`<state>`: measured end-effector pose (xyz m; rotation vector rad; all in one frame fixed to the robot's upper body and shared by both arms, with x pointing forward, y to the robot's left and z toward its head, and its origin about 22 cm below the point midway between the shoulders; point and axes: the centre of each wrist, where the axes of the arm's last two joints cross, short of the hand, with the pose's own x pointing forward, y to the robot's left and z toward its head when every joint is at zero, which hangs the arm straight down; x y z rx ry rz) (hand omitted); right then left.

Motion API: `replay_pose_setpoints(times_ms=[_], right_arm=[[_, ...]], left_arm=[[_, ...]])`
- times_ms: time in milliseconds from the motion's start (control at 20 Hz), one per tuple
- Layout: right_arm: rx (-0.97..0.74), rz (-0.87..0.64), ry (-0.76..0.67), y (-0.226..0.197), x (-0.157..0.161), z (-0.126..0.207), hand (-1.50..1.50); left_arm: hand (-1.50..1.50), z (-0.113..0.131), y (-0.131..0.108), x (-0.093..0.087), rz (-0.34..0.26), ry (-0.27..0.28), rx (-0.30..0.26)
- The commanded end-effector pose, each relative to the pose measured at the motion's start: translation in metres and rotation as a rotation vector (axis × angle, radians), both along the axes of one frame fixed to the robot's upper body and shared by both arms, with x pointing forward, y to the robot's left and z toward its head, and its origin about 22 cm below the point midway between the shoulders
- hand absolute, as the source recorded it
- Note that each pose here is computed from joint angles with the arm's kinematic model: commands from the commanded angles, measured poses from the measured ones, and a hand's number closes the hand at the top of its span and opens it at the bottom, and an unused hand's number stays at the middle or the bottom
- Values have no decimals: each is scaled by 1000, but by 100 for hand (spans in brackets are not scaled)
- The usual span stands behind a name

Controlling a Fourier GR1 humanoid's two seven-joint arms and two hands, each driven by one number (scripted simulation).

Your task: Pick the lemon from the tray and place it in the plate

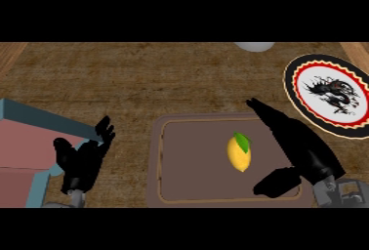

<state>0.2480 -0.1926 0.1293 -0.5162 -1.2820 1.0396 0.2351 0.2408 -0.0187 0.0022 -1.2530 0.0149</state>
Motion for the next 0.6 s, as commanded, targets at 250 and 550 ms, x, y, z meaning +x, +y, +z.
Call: replay_pose_setpoints(times_ms=[250, 550], right_arm=[[-70, -31, -8, 27, -5, -21, -150], [-145, -58, -11, 27, 15, -41, -150]], left_arm=[[0, -15, 10, -5, -16, 72, 12], [0, -18, 0, -2, -28, 63, 13]])
